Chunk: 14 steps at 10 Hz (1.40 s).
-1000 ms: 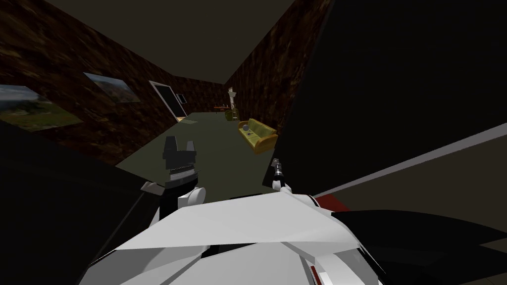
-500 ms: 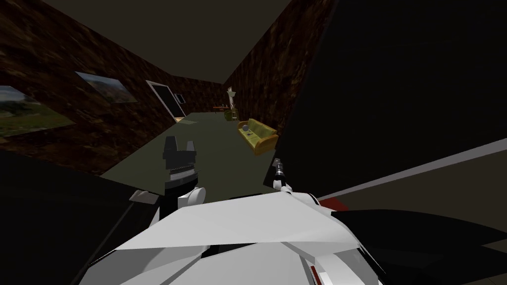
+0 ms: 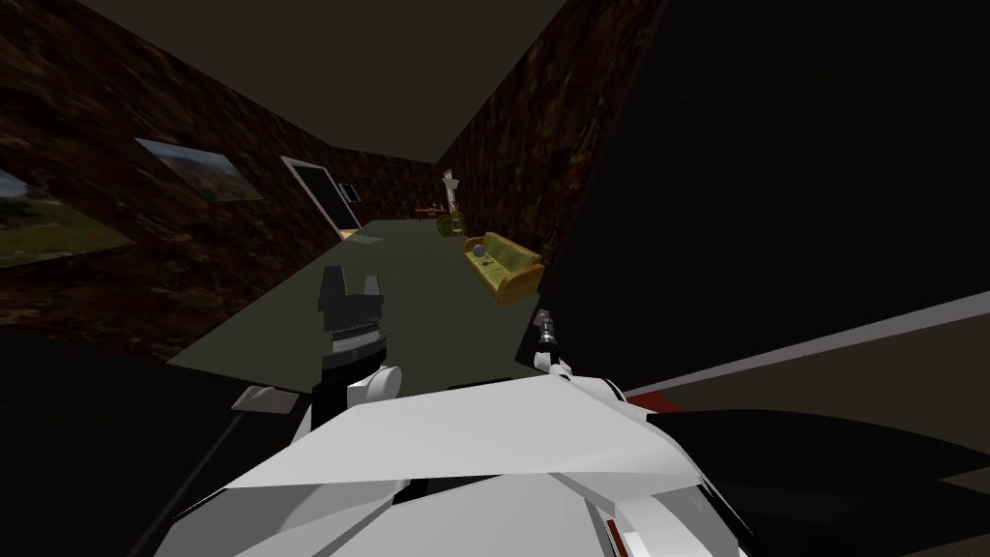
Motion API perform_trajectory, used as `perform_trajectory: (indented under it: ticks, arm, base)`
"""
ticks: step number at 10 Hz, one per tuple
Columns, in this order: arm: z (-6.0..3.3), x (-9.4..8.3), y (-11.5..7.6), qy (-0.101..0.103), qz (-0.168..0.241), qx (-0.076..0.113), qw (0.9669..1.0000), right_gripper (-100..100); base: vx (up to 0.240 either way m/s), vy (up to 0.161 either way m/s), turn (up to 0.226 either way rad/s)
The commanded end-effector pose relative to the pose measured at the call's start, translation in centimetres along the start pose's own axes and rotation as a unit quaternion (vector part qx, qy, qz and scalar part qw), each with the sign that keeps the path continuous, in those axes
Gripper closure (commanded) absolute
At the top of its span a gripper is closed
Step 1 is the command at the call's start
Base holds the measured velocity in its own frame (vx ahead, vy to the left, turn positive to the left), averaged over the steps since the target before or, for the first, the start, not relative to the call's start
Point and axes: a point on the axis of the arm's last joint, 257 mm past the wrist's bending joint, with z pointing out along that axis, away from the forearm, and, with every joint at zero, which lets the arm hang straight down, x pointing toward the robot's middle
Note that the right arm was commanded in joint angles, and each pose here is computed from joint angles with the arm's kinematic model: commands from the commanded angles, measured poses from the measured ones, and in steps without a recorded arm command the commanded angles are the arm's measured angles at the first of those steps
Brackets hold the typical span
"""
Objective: Push the door open
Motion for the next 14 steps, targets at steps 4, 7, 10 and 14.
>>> perform_trajectory:
  ticks: [4, 7, 10, 14]
  arm:
    - [0.11, -2.8, 0.4, -0.034, 0.000, -0.005, 0.9994, 100]
    - [0.11, -2.8, 0.4, -0.034, 0.000, -0.005, 0.9994, 100]
    - [-0.06, -5.0, 0.3, -0.060, 0.001, -0.004, 0.9982, 100]
    - [-0.59, -6.7, -0.2, -0.078, 0.000, 0.001, 0.9969, 100]
  base:
    - [0.186, 0.005, -0.041]
    - [0.073, 0.002, -0.009]
    - [0.157, 0.019, -0.043]
    - [0.170, 0.002, -0.039]
